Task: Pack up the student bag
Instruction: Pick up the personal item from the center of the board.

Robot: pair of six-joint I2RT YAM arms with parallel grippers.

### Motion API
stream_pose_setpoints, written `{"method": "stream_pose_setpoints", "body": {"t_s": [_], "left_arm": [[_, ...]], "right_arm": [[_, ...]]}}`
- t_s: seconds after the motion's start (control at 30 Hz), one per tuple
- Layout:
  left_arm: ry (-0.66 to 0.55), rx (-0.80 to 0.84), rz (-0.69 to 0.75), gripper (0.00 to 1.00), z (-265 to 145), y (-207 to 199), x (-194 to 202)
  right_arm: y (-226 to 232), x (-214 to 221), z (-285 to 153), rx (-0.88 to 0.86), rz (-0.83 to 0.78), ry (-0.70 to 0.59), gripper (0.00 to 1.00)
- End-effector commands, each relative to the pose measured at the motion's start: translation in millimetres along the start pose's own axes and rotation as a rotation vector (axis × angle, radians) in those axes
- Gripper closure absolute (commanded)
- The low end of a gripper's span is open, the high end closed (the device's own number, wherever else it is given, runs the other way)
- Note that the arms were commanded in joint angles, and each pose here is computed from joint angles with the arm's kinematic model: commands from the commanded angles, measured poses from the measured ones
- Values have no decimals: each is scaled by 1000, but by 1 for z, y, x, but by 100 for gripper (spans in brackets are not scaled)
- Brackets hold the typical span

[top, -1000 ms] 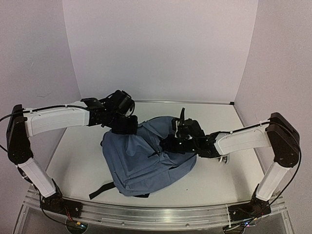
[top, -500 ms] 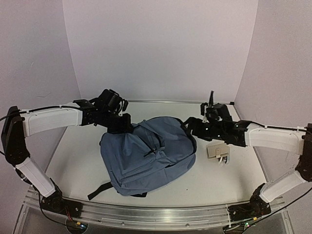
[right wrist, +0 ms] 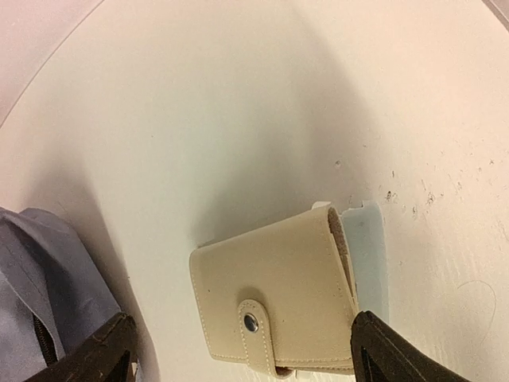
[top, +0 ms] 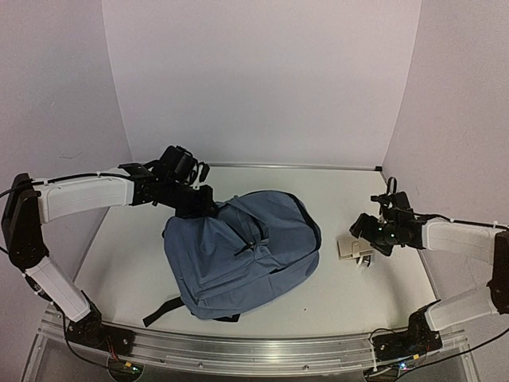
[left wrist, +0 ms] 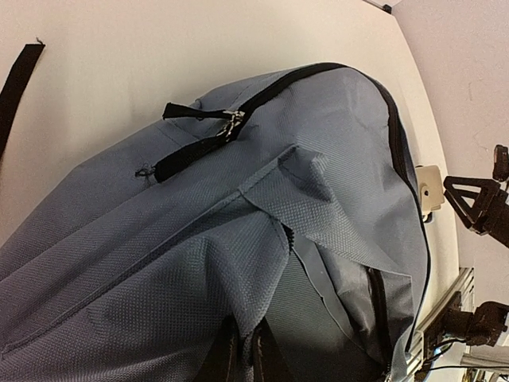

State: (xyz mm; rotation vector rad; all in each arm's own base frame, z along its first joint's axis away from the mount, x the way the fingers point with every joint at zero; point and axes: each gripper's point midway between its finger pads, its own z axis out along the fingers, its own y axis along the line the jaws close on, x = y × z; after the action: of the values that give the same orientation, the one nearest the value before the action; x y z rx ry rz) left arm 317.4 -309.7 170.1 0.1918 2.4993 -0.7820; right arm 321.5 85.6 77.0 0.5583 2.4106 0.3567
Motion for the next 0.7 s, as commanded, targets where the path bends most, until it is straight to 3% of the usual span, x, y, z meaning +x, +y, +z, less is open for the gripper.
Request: {"method": "stream_pose_setpoints", "body": {"t_s": [0.0,0.67], "left_arm": [[-109,98,41,100,-25,-23,-28],[-100,114,43,100,-25,-26,-31]], "right_arm": [[-15,-2,-1,47,27,-26,13],[-35,14,14,121,1,24,40]]}}
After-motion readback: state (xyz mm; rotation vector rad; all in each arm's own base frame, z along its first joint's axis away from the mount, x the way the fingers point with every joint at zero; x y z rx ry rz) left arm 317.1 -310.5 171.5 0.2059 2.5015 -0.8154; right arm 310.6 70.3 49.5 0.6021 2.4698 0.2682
